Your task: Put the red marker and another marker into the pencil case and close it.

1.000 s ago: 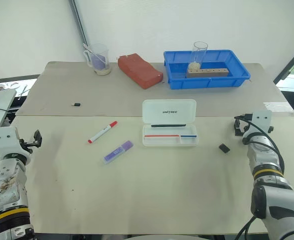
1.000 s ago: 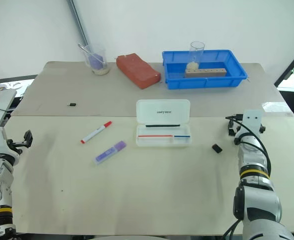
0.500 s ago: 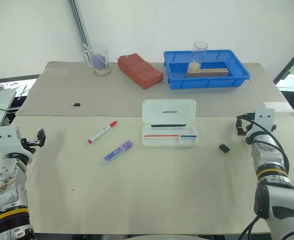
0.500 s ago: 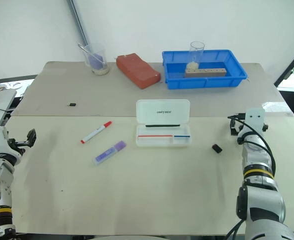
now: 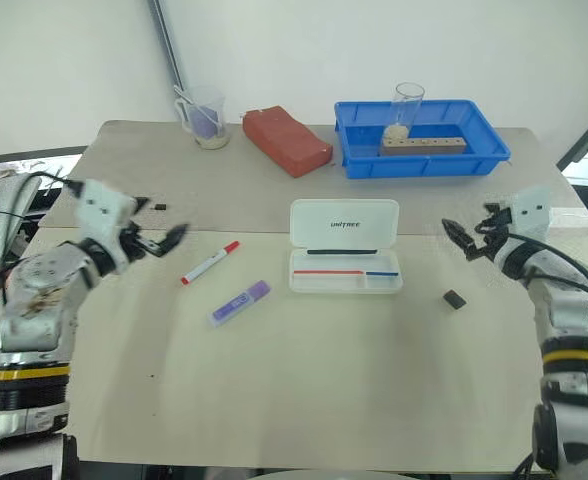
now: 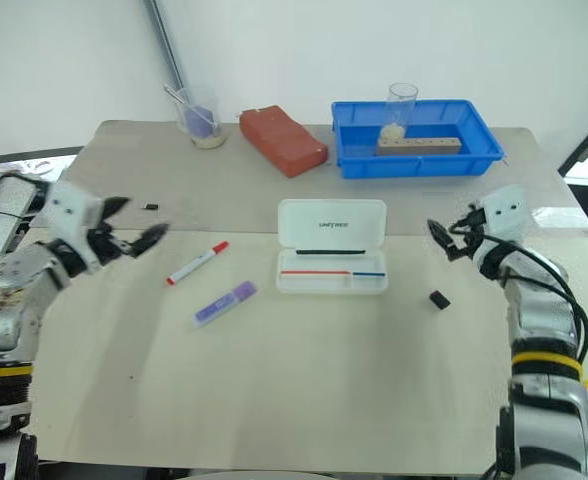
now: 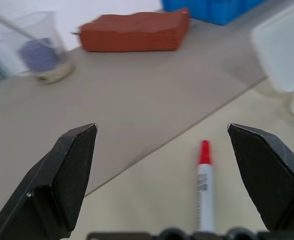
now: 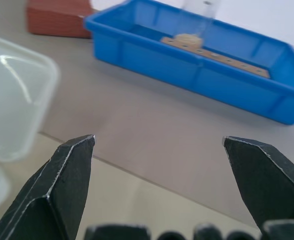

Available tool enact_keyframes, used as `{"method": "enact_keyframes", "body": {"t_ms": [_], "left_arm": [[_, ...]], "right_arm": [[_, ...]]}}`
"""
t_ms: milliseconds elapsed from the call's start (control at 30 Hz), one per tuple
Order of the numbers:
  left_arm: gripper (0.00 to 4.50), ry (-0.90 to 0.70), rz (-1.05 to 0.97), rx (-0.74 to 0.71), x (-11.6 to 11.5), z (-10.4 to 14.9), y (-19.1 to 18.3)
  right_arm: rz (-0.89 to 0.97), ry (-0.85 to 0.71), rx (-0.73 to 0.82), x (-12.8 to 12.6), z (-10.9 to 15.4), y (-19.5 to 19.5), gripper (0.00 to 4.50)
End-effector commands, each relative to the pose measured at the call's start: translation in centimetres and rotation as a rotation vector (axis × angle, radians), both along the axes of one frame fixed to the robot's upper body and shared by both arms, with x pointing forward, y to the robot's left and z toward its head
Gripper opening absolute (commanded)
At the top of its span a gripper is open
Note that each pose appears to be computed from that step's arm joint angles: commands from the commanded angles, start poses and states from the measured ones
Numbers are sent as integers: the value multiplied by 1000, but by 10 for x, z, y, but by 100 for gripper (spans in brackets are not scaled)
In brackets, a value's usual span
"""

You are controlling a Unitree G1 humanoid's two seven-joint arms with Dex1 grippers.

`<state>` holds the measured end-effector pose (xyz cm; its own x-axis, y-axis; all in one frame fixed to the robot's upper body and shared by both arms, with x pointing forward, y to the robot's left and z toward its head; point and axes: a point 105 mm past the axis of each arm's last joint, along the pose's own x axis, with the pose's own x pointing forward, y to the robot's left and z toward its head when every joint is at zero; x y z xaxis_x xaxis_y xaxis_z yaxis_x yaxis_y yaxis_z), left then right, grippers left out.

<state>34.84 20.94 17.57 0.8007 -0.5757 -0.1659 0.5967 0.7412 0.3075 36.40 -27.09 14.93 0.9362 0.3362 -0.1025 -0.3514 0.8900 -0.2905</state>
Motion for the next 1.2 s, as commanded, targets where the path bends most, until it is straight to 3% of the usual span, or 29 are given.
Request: {"method": "enact_keyframes", "body": {"t_ms": [33, 233, 467, 967, 1200], "left_arm": [[444, -47, -248, 59, -1, 21, -53], [444, -29, -515, 122, -4, 7, -113], [444, 8, -703, 181, -8, -19, -155], [444, 63, -826, 263, -12, -61, -189], [444, 150, -821, 330, -14, -93, -196]], "right_arm": [[178, -32, -19, -25, 24, 37, 450], [316, 38, 24, -66, 18, 78, 450], [369, 102, 58, -92, 8, 106, 450], [366, 148, 76, -110, -3, 118, 450], [377, 163, 45, -109, -7, 115, 450]]}}
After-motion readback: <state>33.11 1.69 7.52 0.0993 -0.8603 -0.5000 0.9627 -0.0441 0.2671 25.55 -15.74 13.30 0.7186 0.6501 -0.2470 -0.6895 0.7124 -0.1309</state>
